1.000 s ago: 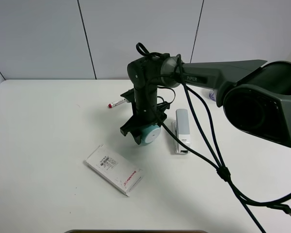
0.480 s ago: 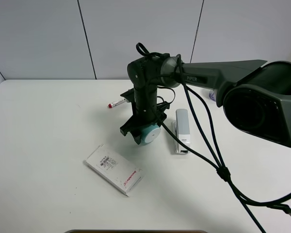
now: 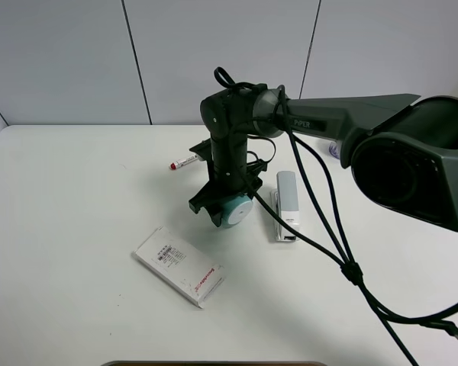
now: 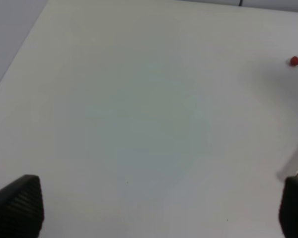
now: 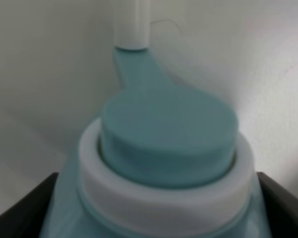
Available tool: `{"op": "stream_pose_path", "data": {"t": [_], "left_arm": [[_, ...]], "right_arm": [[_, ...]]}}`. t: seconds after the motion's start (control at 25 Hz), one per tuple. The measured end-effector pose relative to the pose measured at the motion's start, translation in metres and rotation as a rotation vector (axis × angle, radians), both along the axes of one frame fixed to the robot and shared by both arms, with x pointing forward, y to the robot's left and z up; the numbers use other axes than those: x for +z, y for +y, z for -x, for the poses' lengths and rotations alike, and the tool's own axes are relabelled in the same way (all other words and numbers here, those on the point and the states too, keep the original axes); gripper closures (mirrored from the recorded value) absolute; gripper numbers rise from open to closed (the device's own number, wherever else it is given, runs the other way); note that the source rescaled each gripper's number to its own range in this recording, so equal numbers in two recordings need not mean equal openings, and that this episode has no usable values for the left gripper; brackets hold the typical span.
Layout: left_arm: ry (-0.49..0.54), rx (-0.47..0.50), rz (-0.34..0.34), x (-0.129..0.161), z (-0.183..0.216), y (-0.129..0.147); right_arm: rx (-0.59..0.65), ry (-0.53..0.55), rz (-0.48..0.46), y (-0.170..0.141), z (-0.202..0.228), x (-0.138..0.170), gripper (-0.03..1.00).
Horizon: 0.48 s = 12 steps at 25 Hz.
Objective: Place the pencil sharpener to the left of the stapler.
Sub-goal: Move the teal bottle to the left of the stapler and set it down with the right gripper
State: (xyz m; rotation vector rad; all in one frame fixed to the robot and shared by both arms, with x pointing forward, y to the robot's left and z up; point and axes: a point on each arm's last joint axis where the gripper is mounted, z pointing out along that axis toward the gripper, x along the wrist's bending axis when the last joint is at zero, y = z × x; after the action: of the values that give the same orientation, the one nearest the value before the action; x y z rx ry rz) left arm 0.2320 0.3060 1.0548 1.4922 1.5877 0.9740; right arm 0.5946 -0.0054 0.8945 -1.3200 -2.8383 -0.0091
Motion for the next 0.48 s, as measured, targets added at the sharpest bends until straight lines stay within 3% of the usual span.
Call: {"op": "stream_pose_path", "data": {"t": [0.24, 0.32, 0.44, 0.48], "left_arm": [[0.0, 0.0, 0.0, 0.0, 0.0, 0.0], [0.0, 0.0, 0.0, 0.0, 0.0, 0.0], [0.0, 0.0, 0.0, 0.0, 0.0, 0.0], [0.0, 0.0, 0.0, 0.0, 0.0, 0.0]], "right_arm": [[0.0, 0.0, 0.0, 0.0, 0.0, 0.0, 0.93], [0.0, 0.0, 0.0, 0.0, 0.0, 0.0, 0.81], [0.0, 0.002, 0.001, -0.0002, 0.0002, 0.0005, 0.47], [0.0, 0.003, 0.003, -0.0003, 0.0004, 0.0005, 0.41]]}}
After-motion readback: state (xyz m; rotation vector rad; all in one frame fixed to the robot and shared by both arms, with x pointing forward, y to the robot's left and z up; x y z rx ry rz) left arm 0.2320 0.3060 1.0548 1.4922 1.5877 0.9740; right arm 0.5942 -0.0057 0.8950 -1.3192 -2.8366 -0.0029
